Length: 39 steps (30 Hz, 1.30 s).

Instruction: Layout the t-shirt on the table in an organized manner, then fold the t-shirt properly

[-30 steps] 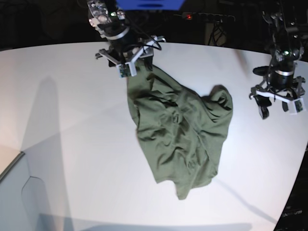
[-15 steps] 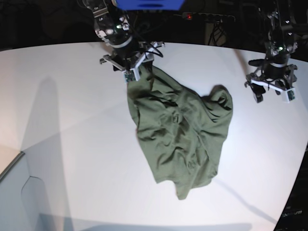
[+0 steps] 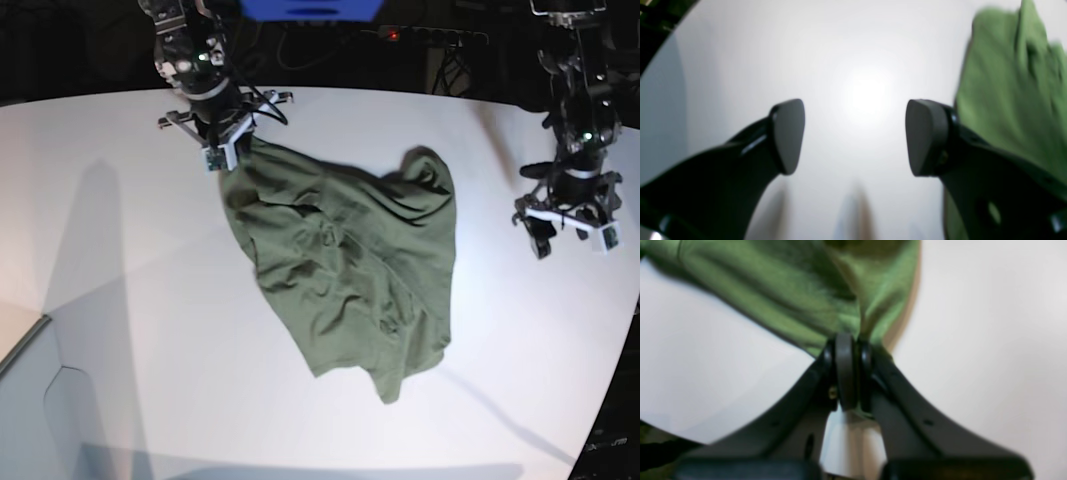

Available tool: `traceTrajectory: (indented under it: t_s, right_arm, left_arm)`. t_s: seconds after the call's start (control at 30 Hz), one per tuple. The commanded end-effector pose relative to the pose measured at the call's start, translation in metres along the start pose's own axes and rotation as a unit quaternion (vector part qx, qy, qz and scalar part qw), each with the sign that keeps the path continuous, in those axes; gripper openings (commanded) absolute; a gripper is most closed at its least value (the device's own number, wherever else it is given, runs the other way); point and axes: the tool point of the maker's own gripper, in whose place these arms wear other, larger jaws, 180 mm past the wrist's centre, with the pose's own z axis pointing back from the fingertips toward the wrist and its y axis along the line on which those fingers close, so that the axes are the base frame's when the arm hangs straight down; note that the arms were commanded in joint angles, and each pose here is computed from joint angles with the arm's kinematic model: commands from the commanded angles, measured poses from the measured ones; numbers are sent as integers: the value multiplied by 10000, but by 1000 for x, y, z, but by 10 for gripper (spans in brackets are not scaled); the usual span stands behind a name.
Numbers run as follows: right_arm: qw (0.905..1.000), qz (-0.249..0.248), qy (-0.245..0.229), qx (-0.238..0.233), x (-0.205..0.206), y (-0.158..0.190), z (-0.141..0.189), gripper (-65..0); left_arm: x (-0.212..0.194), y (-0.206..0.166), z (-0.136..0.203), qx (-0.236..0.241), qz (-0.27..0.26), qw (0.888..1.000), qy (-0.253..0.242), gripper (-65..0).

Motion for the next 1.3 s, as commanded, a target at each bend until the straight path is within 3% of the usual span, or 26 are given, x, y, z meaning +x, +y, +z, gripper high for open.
traceTrajectory:
  t_s: [0.0, 0.27, 0.53, 1.0, 1.27]
  right_arm:
    - [9998, -33, -199, -70, 12, -5, 1, -650]
    - [9994, -116, -170, -292, 10, -24, 1, -650]
    - [9994, -114, -147, -285, 8, -23, 1, -650]
    - [9994, -100, -138, -290, 8, -24, 1, -650]
    - [9995, -97, -138, -283, 8, -23, 1, -650]
  left_arm:
    - [20, -15, -7, -196, -10, 9994, -271, -196]
    - [17, -92, -51, -892, 15, 9960, -45, -196]
    - [10, -133, -81, -1025, 483, 9933, 234, -196]
    - [11, -144, -126, -882, 653, 9915, 693, -196]
    - [-22, -148, -131, -776, 752, 9900, 910, -199]
